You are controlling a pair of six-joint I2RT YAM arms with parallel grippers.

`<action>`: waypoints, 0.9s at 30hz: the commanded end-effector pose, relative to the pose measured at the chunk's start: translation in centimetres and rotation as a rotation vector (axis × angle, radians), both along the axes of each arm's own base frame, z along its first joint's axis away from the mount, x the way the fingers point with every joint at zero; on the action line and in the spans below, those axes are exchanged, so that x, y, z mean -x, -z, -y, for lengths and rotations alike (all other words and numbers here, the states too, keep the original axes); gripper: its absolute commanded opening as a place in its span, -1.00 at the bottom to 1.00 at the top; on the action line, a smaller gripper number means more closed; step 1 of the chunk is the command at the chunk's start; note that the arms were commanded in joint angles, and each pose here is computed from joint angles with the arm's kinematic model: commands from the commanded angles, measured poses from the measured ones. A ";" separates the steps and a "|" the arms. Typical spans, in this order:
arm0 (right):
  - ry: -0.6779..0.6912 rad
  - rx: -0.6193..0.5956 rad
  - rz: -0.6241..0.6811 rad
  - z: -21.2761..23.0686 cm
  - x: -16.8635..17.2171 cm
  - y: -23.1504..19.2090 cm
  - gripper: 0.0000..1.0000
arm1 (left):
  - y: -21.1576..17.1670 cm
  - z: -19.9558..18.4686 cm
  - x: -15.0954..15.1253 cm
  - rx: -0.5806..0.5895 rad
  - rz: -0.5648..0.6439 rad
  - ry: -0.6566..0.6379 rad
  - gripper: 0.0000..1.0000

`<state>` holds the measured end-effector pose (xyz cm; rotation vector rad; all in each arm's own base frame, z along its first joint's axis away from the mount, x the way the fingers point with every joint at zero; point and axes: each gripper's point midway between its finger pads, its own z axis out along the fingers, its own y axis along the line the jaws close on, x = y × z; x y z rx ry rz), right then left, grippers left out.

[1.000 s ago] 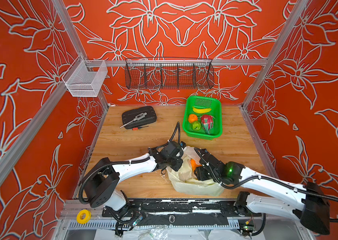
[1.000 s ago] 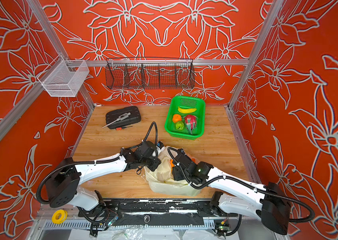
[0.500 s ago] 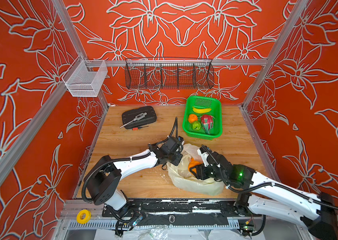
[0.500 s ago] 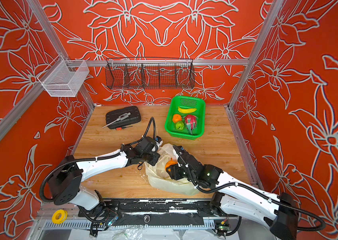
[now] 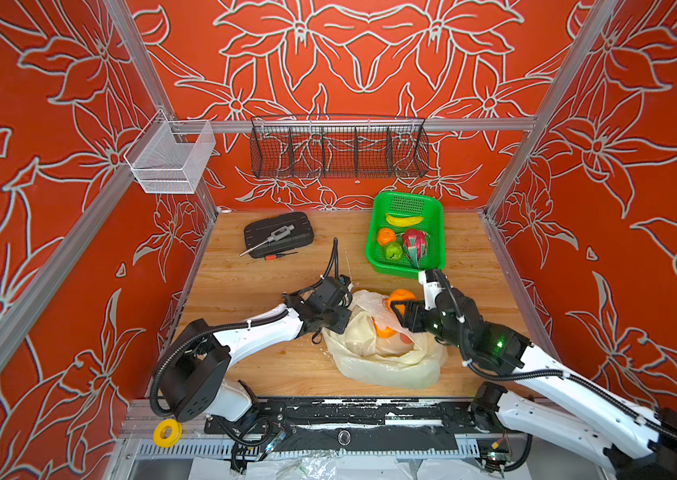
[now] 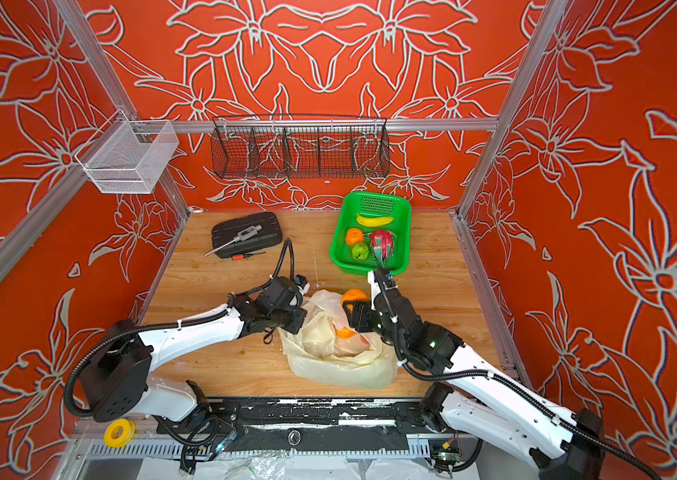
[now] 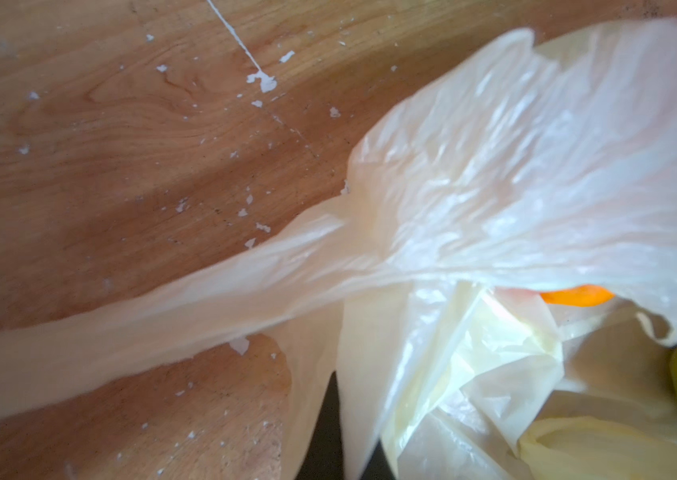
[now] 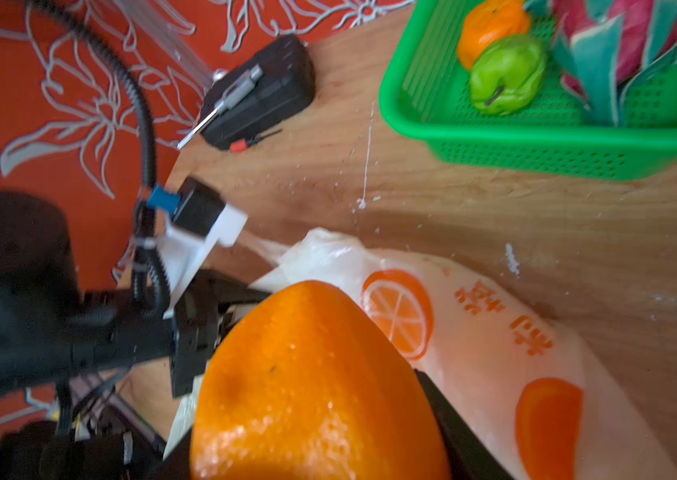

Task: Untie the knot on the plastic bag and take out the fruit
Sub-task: 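Lift the orange out and carry it to the green basket, then open the right gripper to drop the orange into the basket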

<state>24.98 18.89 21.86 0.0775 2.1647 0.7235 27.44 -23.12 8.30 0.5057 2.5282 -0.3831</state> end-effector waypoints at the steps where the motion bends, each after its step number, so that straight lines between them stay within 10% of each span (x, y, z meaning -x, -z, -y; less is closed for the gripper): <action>1: 0.073 -0.076 0.045 0.8 -3.5 -2.9 -0.17 | -0.3 -1.8 0.1 -0.005 0.002 -0.054 -1.00; 16: 0.075 -0.012 -0.150 1.4 -18.7 0.9 -0.21 | -5.6 -4.2 2.1 0.111 0.087 -0.098 -0.20; 27: -0.094 0.076 -0.354 -1.5 -22.5 8.7 -0.19 | -11.7 -5.0 4.0 0.241 0.196 -0.085 0.02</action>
